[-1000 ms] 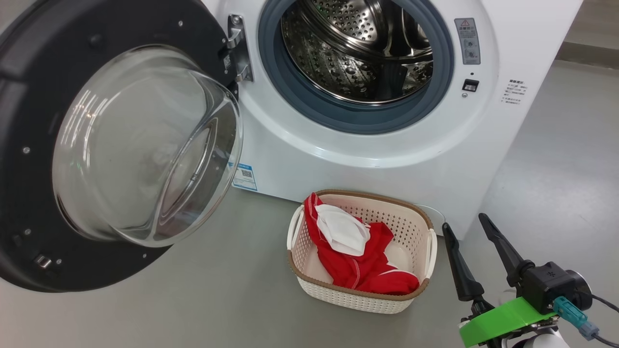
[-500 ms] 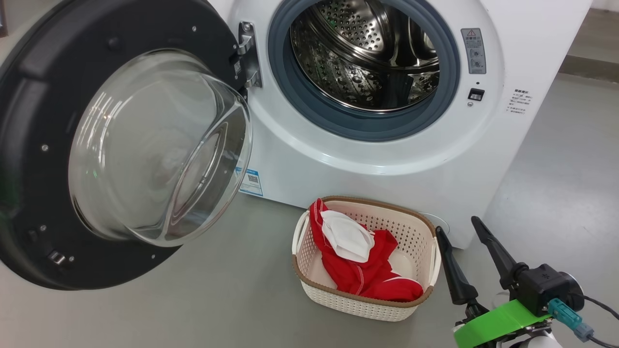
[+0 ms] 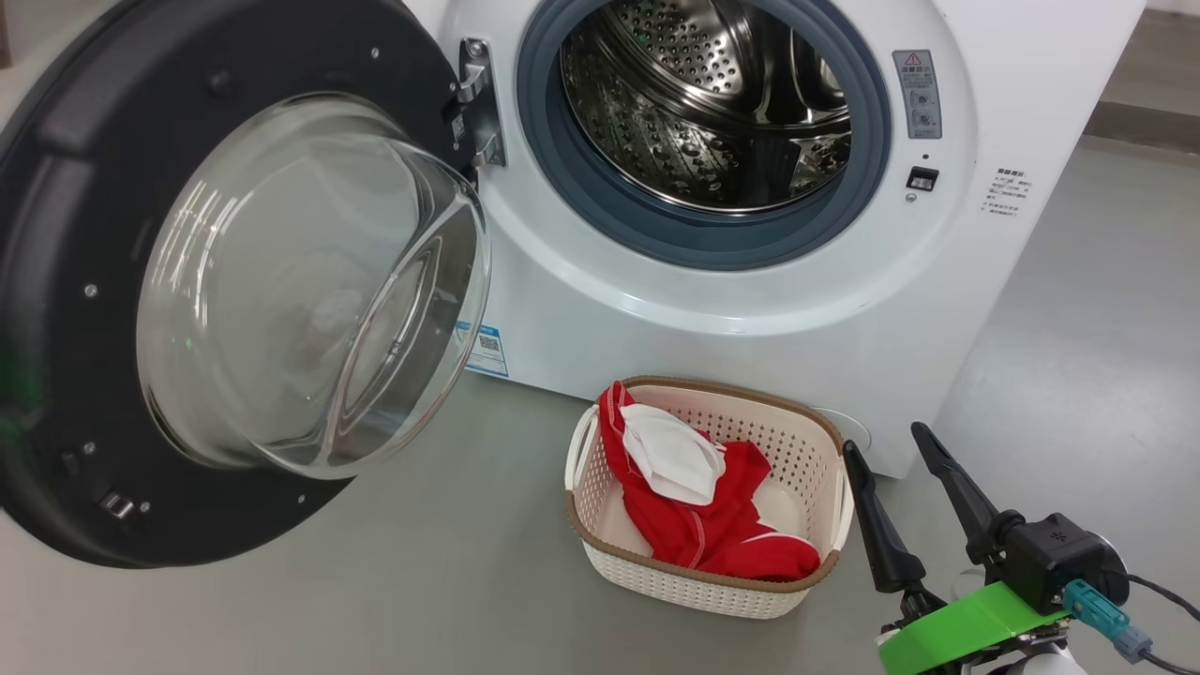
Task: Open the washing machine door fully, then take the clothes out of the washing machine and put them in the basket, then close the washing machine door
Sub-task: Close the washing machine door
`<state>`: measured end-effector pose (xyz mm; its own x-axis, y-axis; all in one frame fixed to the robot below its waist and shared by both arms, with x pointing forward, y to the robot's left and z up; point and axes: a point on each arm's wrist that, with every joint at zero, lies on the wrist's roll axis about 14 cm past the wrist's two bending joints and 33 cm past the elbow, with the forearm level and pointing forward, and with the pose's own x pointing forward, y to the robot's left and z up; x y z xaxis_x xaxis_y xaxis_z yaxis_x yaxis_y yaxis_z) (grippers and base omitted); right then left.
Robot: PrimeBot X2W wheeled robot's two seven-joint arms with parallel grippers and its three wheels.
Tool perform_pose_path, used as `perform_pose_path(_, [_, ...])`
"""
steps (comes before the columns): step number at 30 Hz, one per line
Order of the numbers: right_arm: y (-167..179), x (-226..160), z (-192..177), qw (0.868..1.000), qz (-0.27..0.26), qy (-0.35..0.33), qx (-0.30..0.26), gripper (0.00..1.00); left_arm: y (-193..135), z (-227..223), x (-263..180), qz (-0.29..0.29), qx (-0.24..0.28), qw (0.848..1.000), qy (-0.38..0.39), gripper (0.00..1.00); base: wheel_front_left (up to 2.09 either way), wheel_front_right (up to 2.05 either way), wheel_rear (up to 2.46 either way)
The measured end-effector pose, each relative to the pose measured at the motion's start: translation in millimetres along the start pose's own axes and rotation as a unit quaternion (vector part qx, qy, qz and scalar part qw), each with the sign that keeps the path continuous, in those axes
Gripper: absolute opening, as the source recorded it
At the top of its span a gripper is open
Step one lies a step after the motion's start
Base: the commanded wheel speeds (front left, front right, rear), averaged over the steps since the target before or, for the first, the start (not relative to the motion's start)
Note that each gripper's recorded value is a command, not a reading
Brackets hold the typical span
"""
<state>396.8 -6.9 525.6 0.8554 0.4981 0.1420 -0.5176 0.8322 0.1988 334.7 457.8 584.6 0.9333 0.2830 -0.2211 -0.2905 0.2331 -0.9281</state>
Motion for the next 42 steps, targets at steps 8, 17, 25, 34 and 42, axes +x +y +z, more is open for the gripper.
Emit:
perform_pose_path(8, [0,2,-4,1.000,0.000,0.004,0.007,1.00,-6,-12,2,-0.035,-0.022,0.999,0.015,0.00,0.00,0.00,0.00])
perform_pose_path(17, [0,3,-7,1.000,0.001,0.008,0.010,1.00,-5,-51,0,-0.067,-0.038,0.994,0.072,0.00,0.00,0.00,0.00])
perform_pose_path(25, [0,3,-5,1.000,0.001,0.005,0.012,1.00,-6,-75,-9,-0.098,-0.049,0.988,0.107,0.00,0.00,0.00,0.00])
perform_pose_path(34, [1,4,-7,1.000,0.002,0.007,0.014,1.00,-15,-92,-18,-0.124,-0.048,0.983,0.126,0.00,0.00,0.00,0.00])
perform_pose_path(42, [-2,4,-10,1.000,-0.002,0.010,0.018,1.00,-26,-110,-23,-0.140,-0.043,0.978,0.146,0.00,0.00,0.00,0.00])
